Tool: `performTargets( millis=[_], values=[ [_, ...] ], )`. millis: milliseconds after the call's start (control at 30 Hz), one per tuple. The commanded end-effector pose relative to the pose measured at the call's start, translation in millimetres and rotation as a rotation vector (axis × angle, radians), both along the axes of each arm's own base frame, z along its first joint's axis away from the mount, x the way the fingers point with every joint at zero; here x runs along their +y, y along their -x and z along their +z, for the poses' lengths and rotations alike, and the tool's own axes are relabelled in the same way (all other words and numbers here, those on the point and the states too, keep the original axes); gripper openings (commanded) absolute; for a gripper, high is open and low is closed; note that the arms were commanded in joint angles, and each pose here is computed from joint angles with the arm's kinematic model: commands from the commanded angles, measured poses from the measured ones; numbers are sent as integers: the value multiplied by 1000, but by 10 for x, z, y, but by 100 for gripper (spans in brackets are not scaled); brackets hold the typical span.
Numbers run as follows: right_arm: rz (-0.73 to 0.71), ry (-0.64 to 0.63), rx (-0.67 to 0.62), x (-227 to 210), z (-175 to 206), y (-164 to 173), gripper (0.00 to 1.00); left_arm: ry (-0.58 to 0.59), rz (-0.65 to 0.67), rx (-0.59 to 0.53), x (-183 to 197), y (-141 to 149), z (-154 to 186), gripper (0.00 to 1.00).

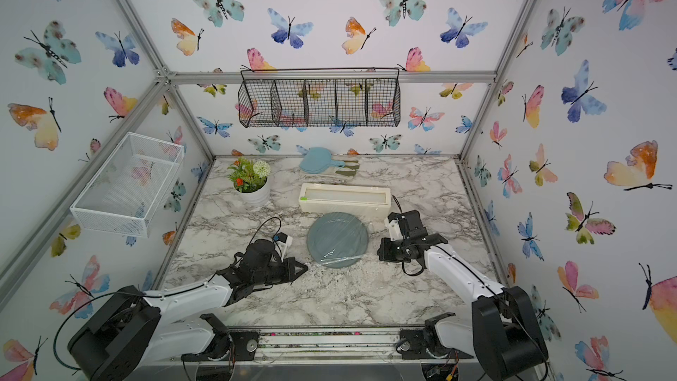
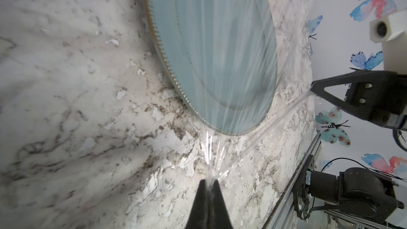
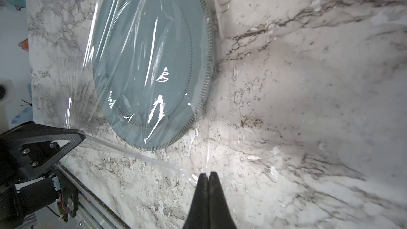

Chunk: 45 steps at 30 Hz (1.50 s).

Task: Wrap the plate with plastic wrap
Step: Cover the plate with plastic wrap.

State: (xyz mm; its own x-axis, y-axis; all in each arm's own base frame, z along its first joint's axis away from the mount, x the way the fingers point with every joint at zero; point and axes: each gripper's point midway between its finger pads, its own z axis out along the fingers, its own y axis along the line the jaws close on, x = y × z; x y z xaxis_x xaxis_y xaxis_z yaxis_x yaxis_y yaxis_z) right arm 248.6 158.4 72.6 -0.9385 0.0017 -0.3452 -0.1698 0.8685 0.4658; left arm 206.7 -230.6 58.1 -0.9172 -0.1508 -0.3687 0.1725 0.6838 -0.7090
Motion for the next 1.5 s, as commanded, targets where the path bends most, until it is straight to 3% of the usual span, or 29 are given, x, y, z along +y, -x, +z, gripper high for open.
performTargets(
  millis=[0, 300, 667, 1100, 1467],
  values=[
    [-16, 7, 8, 21, -69, -21, 2, -106, 33, 78, 210, 91, -232, 0],
    [-14, 5, 18, 92, 19, 118, 2, -112, 19, 103, 239, 177, -224, 0],
    [-43, -21, -47, 49, 492, 152, 2, -68, 21, 9, 210, 99, 371, 0],
    [-64, -68, -213, 48, 1440, 11, 2, 5, 22, -102, 131, -14, 1082, 0],
    [-58, -137, -244, 95, 1771, 105, 2, 49, 25, -154, 83, 49, 1466, 0]
  ],
)
